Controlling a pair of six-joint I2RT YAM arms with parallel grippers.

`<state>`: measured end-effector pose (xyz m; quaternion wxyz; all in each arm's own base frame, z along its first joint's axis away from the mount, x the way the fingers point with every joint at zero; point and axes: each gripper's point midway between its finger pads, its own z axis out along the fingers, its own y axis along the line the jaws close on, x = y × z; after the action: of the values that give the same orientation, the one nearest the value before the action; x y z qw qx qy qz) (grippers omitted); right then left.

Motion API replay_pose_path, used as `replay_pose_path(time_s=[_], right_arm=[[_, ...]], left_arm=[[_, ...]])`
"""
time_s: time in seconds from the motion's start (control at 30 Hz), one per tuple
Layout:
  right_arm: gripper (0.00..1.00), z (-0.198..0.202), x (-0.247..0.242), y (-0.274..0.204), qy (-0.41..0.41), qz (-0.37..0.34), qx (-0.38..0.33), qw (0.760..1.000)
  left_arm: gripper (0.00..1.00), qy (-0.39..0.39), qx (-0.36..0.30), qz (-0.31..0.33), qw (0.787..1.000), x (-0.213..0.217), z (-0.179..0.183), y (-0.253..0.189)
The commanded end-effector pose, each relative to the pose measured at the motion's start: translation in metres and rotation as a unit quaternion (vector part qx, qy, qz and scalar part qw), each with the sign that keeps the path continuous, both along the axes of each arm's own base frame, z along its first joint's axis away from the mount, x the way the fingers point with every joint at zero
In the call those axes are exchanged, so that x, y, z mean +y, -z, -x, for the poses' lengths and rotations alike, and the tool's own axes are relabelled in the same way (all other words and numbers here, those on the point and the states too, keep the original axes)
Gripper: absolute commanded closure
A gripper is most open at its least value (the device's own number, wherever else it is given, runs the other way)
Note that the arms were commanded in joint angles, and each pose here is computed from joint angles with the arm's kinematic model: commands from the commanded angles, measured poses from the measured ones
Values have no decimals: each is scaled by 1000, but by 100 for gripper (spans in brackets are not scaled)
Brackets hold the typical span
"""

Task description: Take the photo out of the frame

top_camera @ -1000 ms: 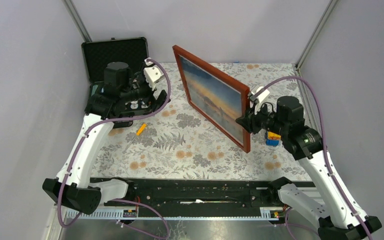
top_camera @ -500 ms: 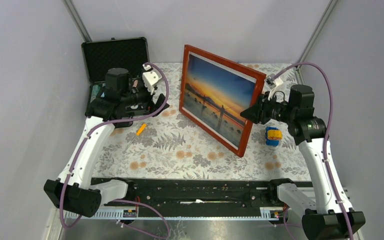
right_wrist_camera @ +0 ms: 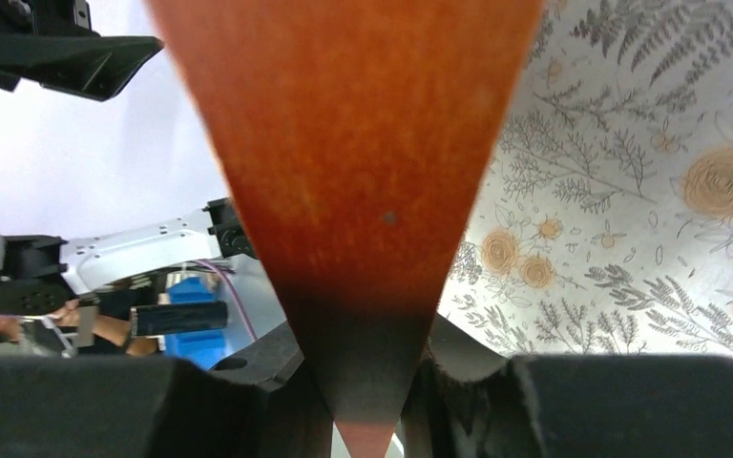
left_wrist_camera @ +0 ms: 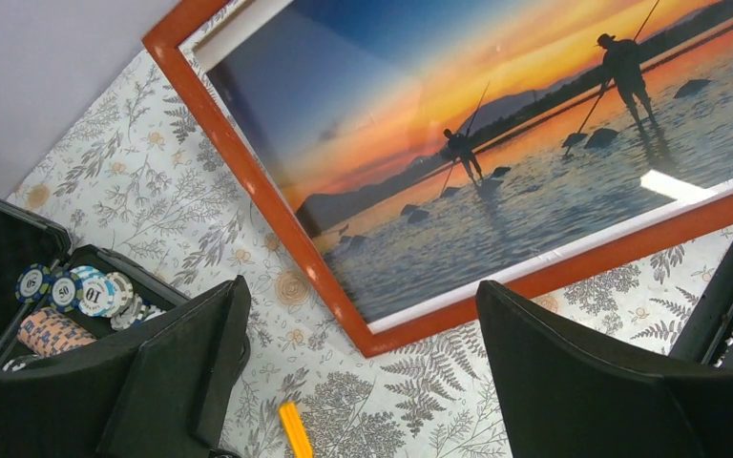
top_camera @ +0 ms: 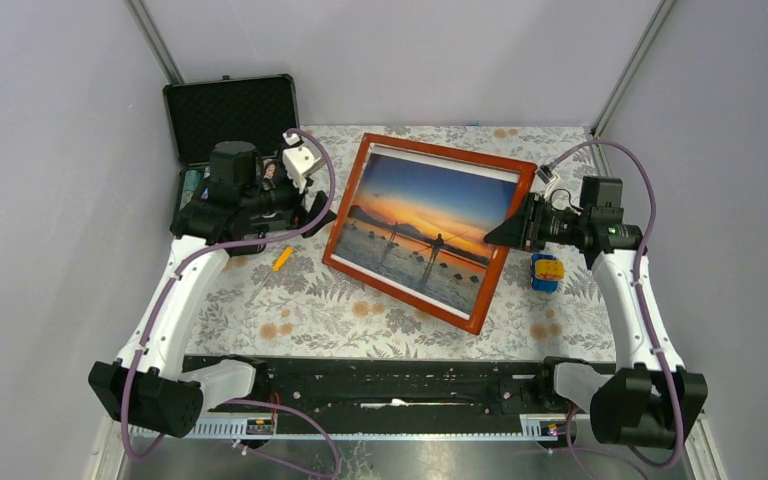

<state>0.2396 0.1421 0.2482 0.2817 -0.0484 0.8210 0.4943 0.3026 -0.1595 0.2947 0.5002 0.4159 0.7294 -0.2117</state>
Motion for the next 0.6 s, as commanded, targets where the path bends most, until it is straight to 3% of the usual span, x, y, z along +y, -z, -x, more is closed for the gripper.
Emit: replay_pose_path(time_s=[0.0, 0.33, 0.57], right_arm=[[100, 2, 2, -1, -38, -60, 22, 997], [100, -18, -9, 60, -58, -95, 152, 982], [100, -56, -31, 96, -94, -87, 194, 973]], left_arm=[[6, 9, -22, 14, 1000, -1, 3, -12], [6, 7, 3, 13, 1000, 1, 11, 7], [6, 5, 23, 15, 1000, 2, 17, 20]])
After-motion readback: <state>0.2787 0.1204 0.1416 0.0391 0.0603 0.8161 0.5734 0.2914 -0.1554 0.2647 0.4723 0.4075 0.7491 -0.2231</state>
